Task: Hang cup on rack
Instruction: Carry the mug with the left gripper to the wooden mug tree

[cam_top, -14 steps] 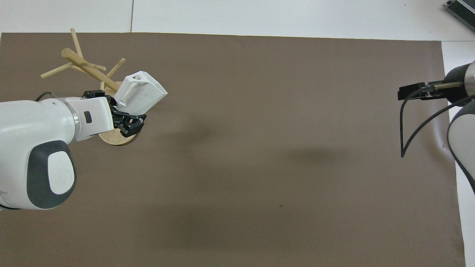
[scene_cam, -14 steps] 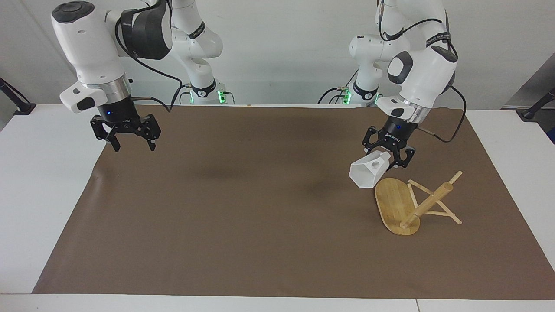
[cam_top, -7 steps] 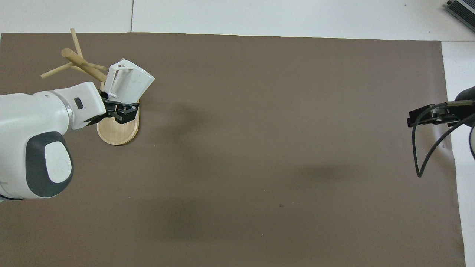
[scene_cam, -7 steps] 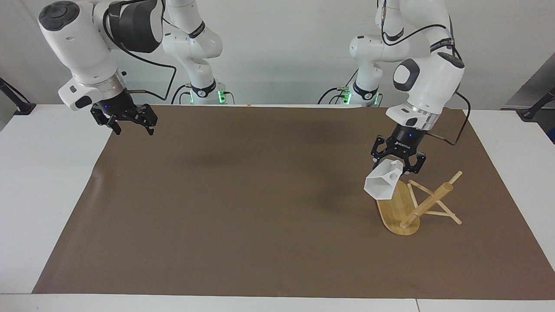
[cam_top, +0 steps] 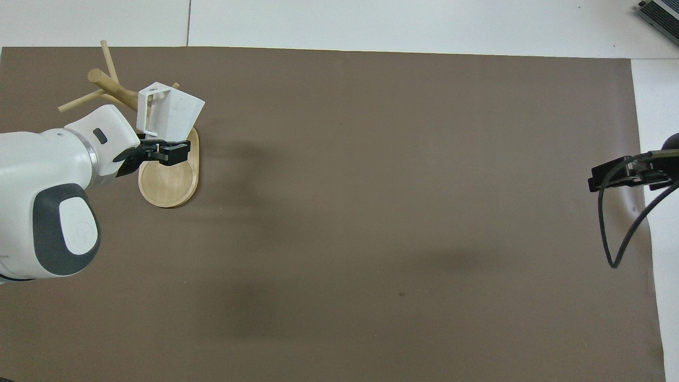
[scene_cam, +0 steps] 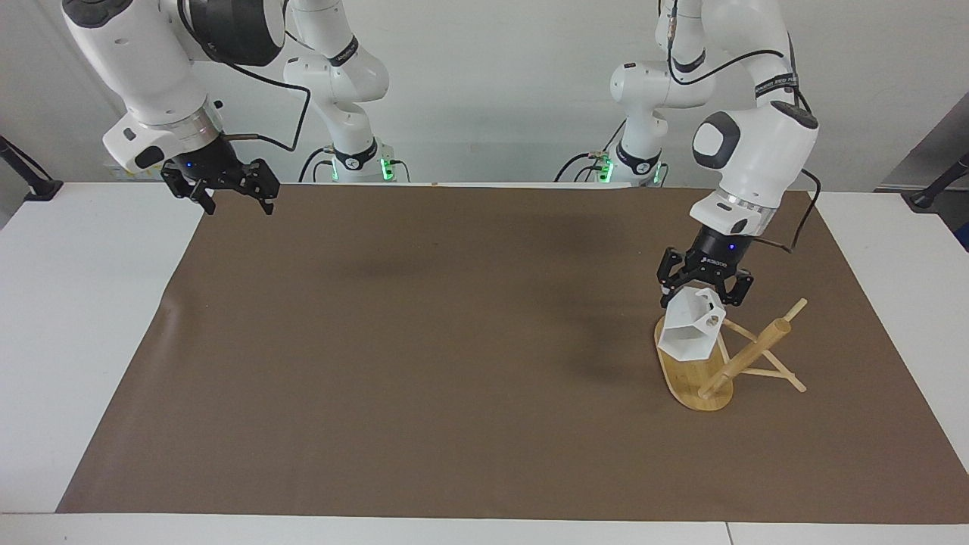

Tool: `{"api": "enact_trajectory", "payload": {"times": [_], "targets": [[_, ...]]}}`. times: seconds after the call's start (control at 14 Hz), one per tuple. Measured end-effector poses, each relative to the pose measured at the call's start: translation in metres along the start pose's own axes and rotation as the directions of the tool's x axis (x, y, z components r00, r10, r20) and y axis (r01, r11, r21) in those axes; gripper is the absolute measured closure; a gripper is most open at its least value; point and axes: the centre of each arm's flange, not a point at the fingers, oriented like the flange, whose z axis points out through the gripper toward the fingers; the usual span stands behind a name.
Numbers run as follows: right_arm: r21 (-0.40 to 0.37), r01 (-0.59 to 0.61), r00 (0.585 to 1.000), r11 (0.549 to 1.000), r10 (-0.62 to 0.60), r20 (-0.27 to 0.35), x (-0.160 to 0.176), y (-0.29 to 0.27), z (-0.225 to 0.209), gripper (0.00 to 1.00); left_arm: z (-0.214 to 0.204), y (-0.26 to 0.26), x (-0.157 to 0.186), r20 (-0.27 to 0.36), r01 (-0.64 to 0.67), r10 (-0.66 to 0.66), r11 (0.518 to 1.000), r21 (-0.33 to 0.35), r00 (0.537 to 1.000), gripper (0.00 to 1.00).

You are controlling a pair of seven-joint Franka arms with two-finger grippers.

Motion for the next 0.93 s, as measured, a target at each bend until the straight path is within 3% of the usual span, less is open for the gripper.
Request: {"api": "enact_trajectory", "payload": {"times": [0.5,0.93], "targets": [[0.001,-0.011,1.000,1.000,0.011,0.011,-0.0009,0.0055,0.0048,0.00,0.0052,0.0017,-0.0010,0.010,0.325,-0.325,0.946,0.001,0.946,0.31],[0.002,-0.014,1.000,1.000,0.014,0.011,-0.0014,0.0071,0.0048,0.00,0.0035,-0.0062,0.0009,0.003,0.379,-0.379,0.925,0.005,0.925,0.31]]}}
